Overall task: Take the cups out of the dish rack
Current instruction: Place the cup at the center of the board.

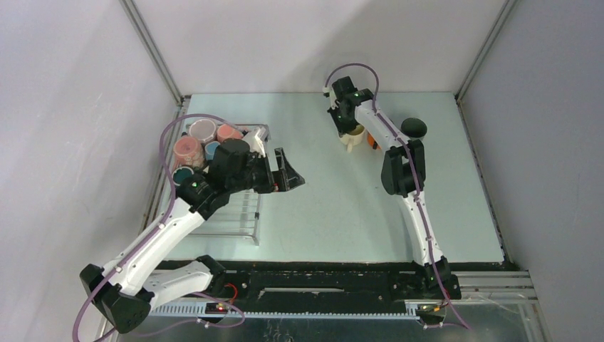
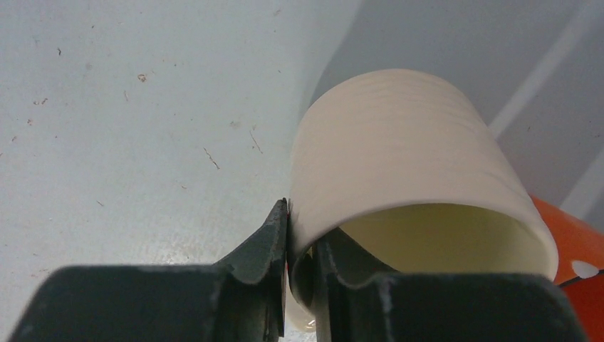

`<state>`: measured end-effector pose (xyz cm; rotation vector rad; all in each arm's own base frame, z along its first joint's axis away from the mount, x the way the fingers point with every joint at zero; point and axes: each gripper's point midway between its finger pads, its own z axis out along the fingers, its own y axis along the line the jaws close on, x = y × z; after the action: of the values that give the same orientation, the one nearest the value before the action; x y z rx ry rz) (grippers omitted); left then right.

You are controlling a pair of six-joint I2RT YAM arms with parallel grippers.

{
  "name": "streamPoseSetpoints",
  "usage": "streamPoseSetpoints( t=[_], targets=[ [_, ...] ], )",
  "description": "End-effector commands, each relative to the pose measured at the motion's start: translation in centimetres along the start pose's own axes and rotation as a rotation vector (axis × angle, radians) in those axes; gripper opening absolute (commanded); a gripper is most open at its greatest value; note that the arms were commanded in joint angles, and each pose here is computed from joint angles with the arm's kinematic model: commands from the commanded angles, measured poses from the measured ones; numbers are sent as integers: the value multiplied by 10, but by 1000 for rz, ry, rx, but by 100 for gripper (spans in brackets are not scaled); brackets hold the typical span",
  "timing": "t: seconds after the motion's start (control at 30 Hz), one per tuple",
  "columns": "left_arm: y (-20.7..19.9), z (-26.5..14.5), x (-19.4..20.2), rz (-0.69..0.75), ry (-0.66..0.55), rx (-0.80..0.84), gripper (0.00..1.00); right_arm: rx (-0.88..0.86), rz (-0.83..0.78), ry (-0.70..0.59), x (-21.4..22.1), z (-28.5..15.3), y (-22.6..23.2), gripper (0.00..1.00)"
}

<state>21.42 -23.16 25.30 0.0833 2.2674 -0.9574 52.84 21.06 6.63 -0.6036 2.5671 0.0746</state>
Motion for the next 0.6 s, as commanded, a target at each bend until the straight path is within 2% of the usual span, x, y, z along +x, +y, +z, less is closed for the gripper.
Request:
streamPoseSetpoints(
  t=[0.0,0.1,0.37,0.57],
  targets=[
    [-22,-9,-25,52,-70,52,100,33,-27,-69,-22,-12,-5,26],
    [-21,-9,-25,52,-70,49,100,28,-32,-87,-27,-15,-1,38],
    [-18,-10,-27,66,-85,35,100,33,-34,-113,-35,-22,3,52],
    [-17,-18,-36,81,-127,8,100,54,-8,-193,-57,-57,4,75]
  ],
)
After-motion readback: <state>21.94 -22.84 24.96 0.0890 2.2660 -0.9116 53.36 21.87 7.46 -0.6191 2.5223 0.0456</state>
